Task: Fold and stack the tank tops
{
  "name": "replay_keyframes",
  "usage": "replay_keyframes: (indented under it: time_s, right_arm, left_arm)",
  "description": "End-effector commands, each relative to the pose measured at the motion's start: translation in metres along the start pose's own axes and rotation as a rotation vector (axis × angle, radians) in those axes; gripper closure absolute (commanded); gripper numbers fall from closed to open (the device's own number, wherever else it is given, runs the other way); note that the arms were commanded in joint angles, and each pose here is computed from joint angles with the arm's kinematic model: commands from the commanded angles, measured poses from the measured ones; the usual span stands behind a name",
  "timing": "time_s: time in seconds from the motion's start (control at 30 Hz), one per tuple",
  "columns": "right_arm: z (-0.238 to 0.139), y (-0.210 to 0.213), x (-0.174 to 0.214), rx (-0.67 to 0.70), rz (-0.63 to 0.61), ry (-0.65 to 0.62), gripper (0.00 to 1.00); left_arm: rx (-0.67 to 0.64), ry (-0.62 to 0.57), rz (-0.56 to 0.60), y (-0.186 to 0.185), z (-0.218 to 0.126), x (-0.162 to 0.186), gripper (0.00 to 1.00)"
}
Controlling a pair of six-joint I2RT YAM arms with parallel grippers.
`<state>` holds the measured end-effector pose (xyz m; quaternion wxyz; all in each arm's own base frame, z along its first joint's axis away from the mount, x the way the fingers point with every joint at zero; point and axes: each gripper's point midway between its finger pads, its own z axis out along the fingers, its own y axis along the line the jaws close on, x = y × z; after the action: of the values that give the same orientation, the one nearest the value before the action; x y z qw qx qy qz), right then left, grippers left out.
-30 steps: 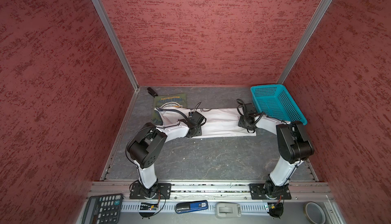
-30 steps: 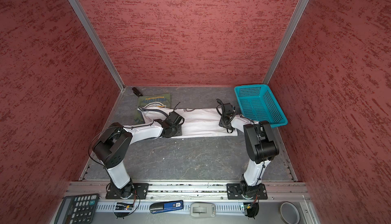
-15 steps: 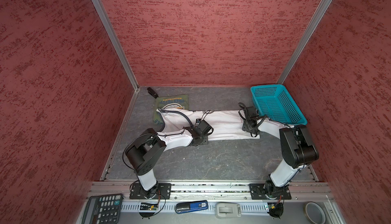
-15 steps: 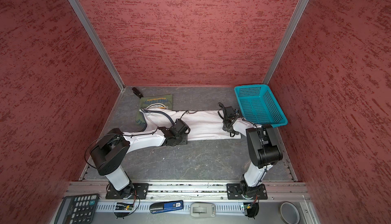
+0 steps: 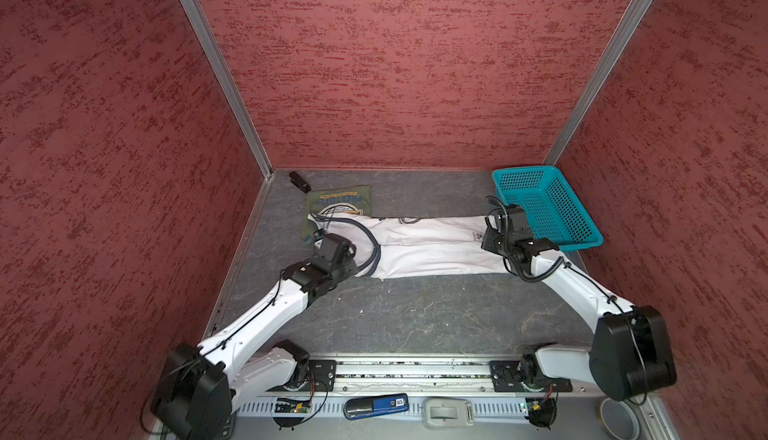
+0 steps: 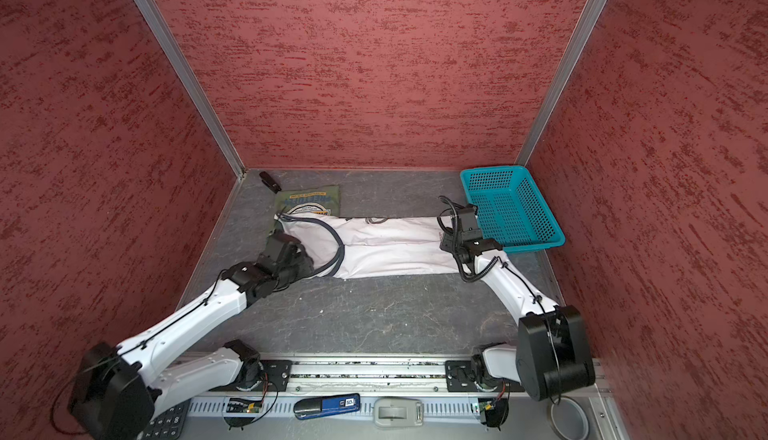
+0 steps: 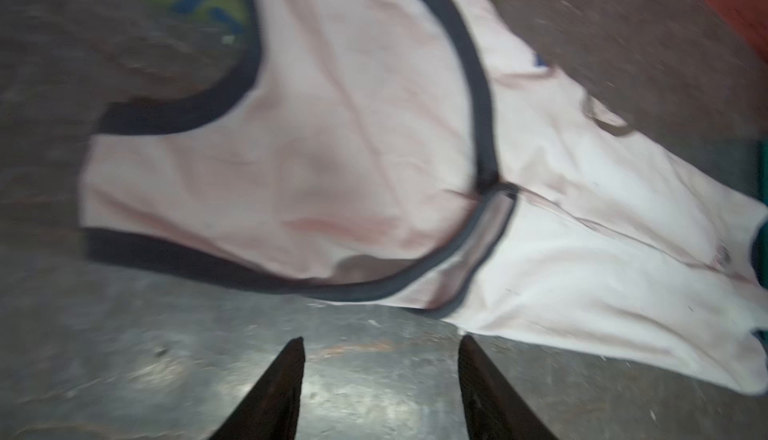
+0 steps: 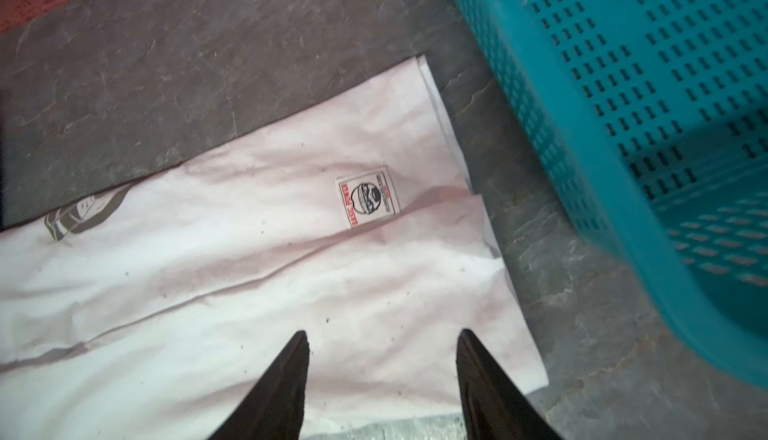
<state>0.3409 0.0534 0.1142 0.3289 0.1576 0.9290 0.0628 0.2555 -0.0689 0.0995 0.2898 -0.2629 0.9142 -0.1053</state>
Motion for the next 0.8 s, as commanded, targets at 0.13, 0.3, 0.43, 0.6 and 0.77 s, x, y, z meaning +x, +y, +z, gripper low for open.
replay_keyframes:
  time_s: [0.13, 0.3, 0.43, 0.6, 0.77]
  right_arm:
    - [0.002, 0.007, 0.025, -0.075, -0.009, 0.054, 0.41]
    - [0.002, 0.009, 0.025, -0.085, -0.012, 0.053, 0.4]
    - [0.004, 0.01, 0.027, -0.097, -0.006, 0.058, 0.4]
    - [0.006, 0.011, 0.03, -0.098, -0.002, 0.071, 0.39]
    - [0.008, 0.007, 0.031, -0.079, -0.009, 0.071, 0.39]
  left_arm:
    - [-0.035, -0.011, -0.31, 0.069, 0.016, -0.007, 0.4]
    - [-0.025, 0.036, -0.406, 0.078, 0.042, -0.012, 0.42]
    - [-0.031, 0.047, -0.414, 0.079, 0.059, -0.017, 0.48]
    - [-0.065, 0.056, -0.427, 0.086, 0.075, -0.02, 0.62]
    - [-0.046, 0.075, -0.433, 0.079, 0.082, -0.027, 0.86]
